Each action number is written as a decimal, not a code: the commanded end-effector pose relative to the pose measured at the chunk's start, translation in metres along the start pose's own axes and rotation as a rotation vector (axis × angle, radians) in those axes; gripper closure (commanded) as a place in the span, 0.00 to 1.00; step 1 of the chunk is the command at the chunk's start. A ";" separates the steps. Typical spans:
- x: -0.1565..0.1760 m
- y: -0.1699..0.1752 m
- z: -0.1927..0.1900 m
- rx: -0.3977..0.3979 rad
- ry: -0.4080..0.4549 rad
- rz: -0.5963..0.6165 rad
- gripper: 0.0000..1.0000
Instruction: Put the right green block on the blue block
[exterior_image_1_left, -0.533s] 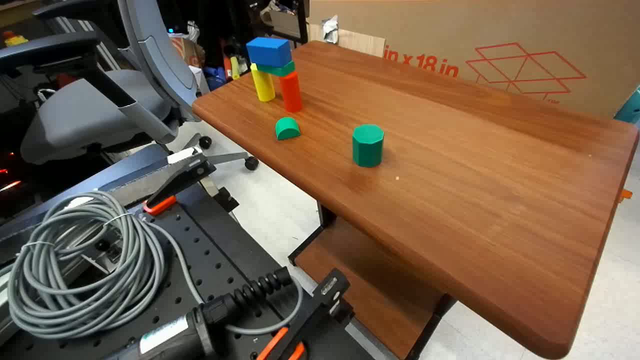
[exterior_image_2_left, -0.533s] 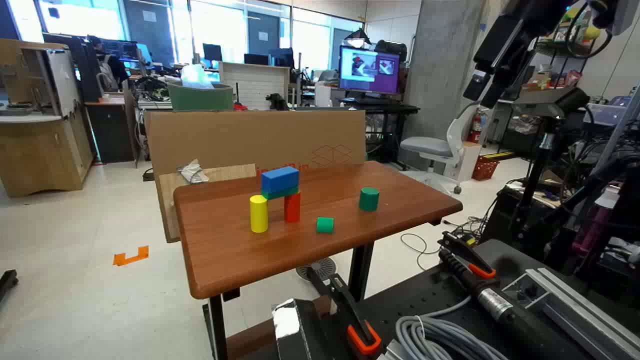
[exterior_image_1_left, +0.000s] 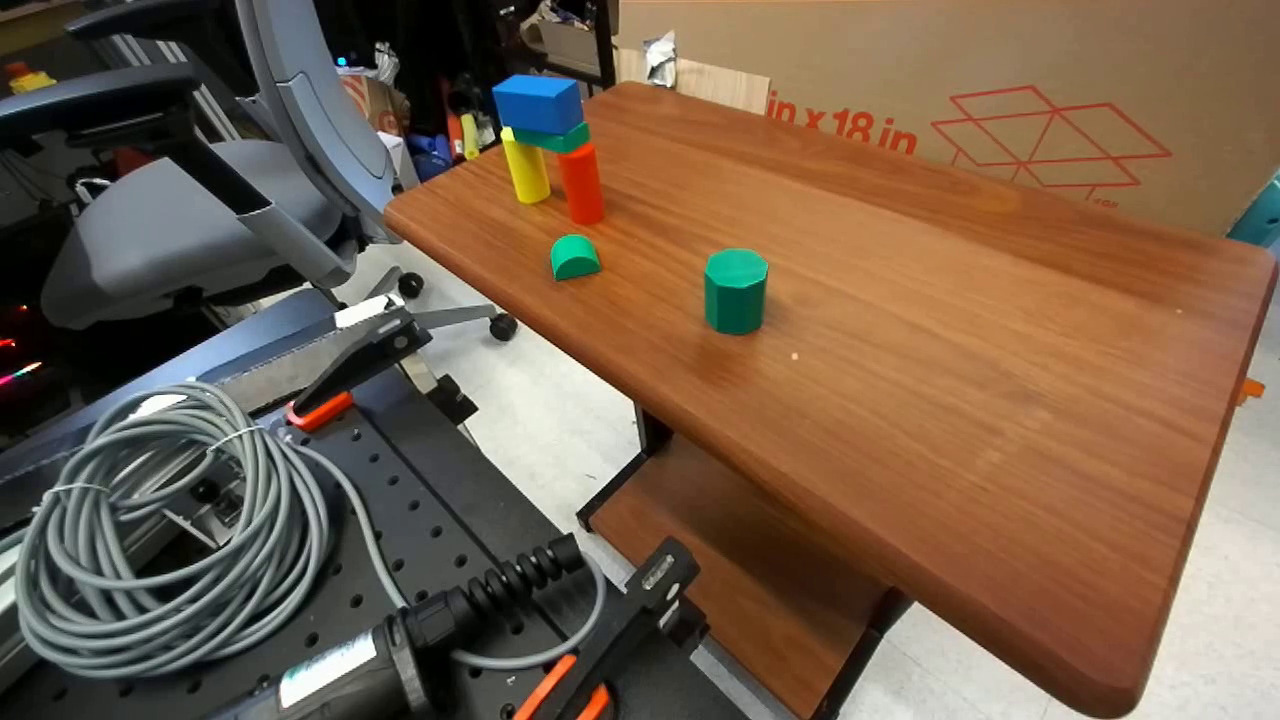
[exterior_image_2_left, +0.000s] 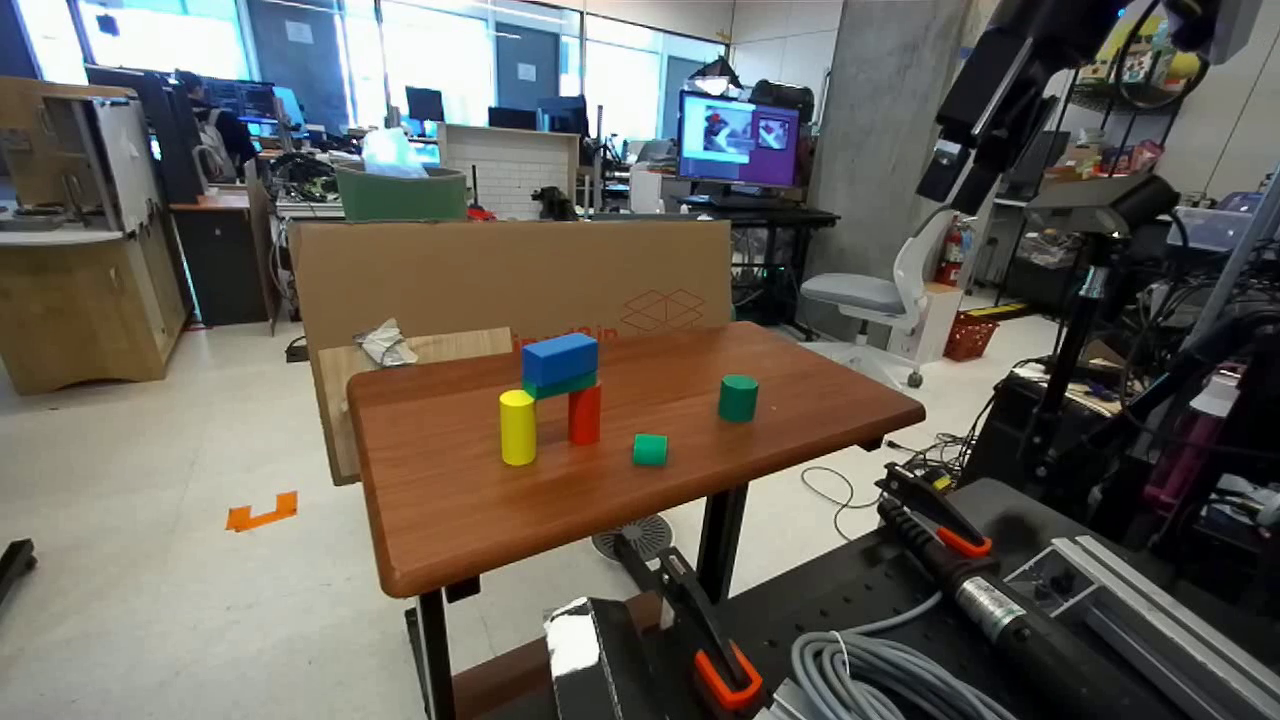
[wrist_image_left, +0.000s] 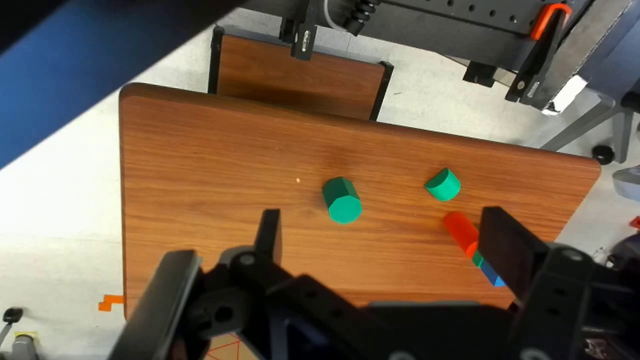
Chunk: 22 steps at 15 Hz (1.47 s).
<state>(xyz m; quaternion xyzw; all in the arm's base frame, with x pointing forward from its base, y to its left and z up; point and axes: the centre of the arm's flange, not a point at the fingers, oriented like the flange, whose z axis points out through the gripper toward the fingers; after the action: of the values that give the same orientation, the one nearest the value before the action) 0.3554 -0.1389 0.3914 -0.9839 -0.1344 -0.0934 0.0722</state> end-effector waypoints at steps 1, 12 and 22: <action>0.039 -0.017 0.012 -0.016 -0.084 -0.031 0.00; 0.121 -0.031 0.074 -0.050 -0.201 0.023 0.00; 0.170 -0.037 0.160 -0.088 -0.334 0.021 0.00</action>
<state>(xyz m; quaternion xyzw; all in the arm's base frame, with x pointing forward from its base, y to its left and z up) 0.5032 -0.0407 0.2878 -0.9883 -0.1400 0.0574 0.0179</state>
